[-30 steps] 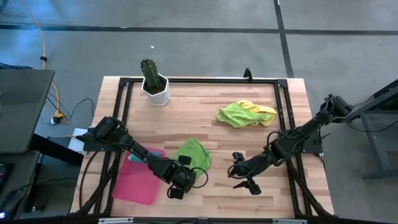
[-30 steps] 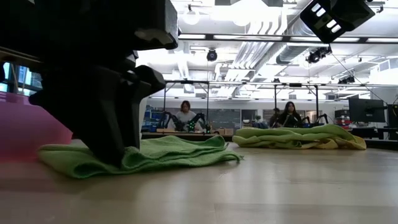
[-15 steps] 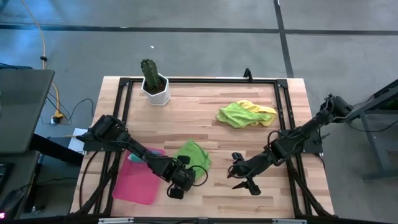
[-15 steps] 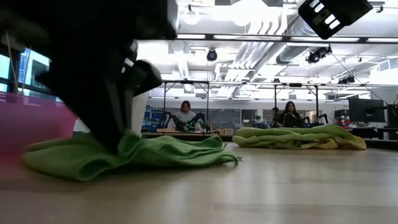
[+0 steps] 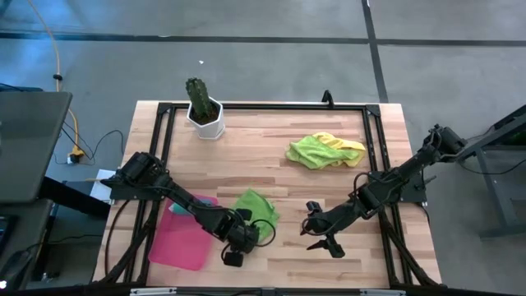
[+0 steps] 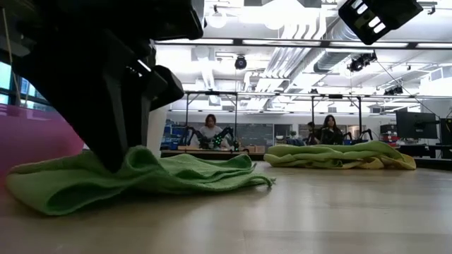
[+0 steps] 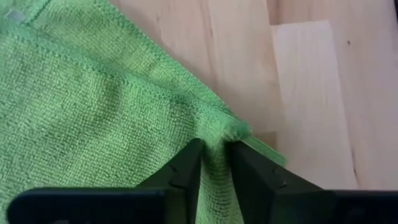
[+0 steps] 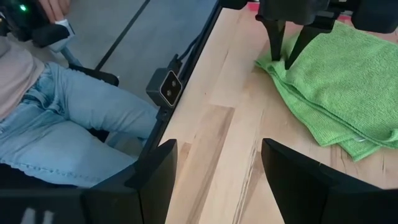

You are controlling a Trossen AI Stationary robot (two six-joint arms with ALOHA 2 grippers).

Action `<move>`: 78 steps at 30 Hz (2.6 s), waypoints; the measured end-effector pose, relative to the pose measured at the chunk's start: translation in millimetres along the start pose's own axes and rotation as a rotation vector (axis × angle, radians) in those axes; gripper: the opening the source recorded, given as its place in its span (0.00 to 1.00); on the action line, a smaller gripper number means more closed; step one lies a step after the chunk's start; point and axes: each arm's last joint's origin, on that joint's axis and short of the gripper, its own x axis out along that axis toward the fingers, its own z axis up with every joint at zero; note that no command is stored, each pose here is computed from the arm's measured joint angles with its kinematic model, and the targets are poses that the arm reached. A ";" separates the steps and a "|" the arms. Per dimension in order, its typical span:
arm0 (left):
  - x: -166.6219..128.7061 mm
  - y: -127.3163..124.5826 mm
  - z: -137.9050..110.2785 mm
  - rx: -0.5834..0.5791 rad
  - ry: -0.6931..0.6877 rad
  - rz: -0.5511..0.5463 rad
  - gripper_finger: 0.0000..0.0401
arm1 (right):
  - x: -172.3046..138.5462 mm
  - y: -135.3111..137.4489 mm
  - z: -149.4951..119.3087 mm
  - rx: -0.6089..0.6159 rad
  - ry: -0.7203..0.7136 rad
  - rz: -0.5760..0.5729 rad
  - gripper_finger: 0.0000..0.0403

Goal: Roll microfiber towels into tight, uniform cylinder then place into a basket
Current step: Roll the dark green towel

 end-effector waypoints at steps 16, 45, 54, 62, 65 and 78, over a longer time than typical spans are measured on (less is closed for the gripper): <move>0.8 0.7 -1.5 0.056 -0.001 0.007 0.02 | 0.0 0.1 -0.1 0.007 0.000 0.000 0.56; -51.8 -28.6 45.6 0.108 -0.064 -0.051 0.00 | 103.8 -28.3 -33.8 -0.597 -0.086 -0.305 0.56; -67.6 -31.1 56.2 0.125 -0.071 -0.052 0.00 | 116.8 -49.6 -38.6 -0.568 -0.095 -0.348 0.56; -69.0 -28.9 58.2 0.119 -0.072 -0.049 0.00 | 131.1 -58.4 -53.4 -0.570 -0.056 -0.312 0.56; -69.0 -28.7 58.2 0.118 -0.073 -0.049 0.00 | 136.7 -60.8 -58.7 -0.591 -0.029 -0.331 0.56; -68.8 -29.0 56.3 0.095 -0.056 -0.046 0.00 | 144.5 -67.2 -44.6 -0.581 -0.056 -0.425 0.32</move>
